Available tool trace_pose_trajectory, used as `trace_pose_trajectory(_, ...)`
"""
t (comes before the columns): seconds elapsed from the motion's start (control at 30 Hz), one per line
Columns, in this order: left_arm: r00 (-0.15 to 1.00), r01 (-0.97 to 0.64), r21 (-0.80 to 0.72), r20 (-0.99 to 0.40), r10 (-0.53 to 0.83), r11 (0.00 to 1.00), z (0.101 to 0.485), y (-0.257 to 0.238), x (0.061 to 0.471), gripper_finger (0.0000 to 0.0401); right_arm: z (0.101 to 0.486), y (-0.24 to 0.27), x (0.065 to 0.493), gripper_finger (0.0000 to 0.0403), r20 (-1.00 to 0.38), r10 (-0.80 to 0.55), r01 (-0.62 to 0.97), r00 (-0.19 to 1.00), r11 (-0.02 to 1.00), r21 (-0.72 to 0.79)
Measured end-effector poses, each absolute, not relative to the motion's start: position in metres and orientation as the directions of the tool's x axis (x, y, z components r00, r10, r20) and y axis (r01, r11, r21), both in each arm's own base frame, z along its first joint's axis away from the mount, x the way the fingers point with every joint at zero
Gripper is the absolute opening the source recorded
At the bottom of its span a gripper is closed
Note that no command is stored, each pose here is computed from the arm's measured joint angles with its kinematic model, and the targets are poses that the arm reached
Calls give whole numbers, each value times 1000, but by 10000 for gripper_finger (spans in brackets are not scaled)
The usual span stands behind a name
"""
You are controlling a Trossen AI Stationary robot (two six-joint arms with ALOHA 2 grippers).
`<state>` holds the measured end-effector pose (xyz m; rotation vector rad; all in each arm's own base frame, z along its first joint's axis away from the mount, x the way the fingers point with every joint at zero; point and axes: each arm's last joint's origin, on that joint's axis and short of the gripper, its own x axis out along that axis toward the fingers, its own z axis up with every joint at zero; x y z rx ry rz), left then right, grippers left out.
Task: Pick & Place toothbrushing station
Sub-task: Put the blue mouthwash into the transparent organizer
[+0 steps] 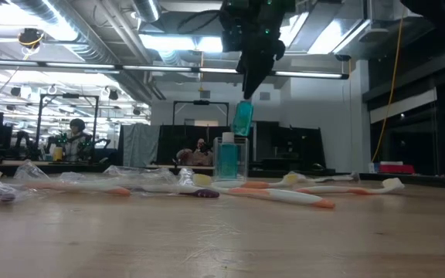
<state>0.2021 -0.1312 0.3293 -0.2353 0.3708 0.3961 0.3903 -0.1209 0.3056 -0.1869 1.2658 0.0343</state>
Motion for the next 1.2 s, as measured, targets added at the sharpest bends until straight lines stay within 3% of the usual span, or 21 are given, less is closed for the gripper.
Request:
trace_pose_trajectory(0.53,843,-429,-68,-389,372,901,329,-123,207,216,288,-126,401,93,-956,-75,-108,282,988,-109)
trace_pose_trajectory(0.8,830,-441,-26,-393,396,897,329,-116,211,216,318,-129,407,93,-922,-114,-74,371,986,-152)
trace_pose_trajectory(1.07,830,-442,-26,-391,397,897,330,-115,212,209,334,-119,421,93,-921,-35,-80,388,994,-72)
trace_pose_trajectory(1.2,832,-444,-41,-389,395,895,330,-115,211,205,317,-127,417,93,-959,10,-28,283,1000,2)
